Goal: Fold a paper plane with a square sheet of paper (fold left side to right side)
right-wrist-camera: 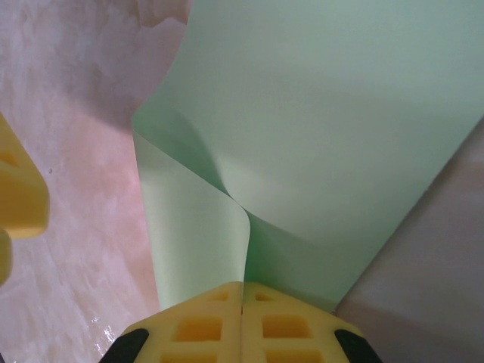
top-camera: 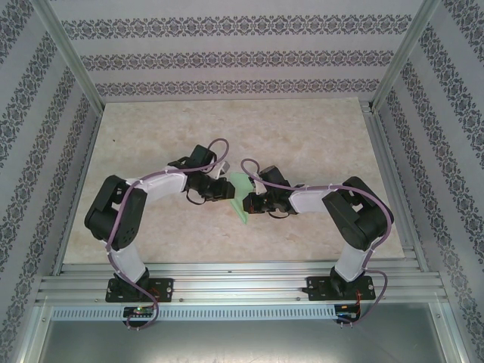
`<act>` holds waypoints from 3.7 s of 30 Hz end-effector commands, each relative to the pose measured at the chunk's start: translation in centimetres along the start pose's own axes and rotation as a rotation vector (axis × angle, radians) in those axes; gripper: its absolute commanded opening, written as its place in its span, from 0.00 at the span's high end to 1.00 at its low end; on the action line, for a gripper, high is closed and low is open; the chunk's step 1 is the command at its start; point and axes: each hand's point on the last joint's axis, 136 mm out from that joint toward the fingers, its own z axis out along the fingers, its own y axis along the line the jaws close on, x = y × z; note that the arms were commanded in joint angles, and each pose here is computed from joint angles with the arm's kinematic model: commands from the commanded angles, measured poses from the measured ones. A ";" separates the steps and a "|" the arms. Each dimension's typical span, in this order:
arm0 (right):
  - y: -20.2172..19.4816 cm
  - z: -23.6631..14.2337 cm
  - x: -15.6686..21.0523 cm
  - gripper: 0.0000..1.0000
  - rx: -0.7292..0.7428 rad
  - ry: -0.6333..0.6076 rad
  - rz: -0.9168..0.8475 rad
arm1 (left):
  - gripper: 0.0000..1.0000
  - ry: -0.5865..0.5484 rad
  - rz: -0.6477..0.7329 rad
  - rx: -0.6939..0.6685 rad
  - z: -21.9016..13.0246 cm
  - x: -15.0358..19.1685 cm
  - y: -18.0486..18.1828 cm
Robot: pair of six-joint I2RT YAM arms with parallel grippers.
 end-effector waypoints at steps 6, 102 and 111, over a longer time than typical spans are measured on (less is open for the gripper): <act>-2.5 0.5 2.0 1.00 0.075 0.049 0.058 | 0.76 0.025 -0.003 0.005 2.8 0.1 0.2; -1.3 -1.5 -0.6 1.00 0.073 0.005 0.042 | 0.68 0.050 0.003 -0.183 6.3 -5.7 4.7; -1.0 -1.6 -1.0 1.00 0.064 -0.003 0.042 | 0.69 0.052 0.000 -0.183 6.5 -5.5 4.9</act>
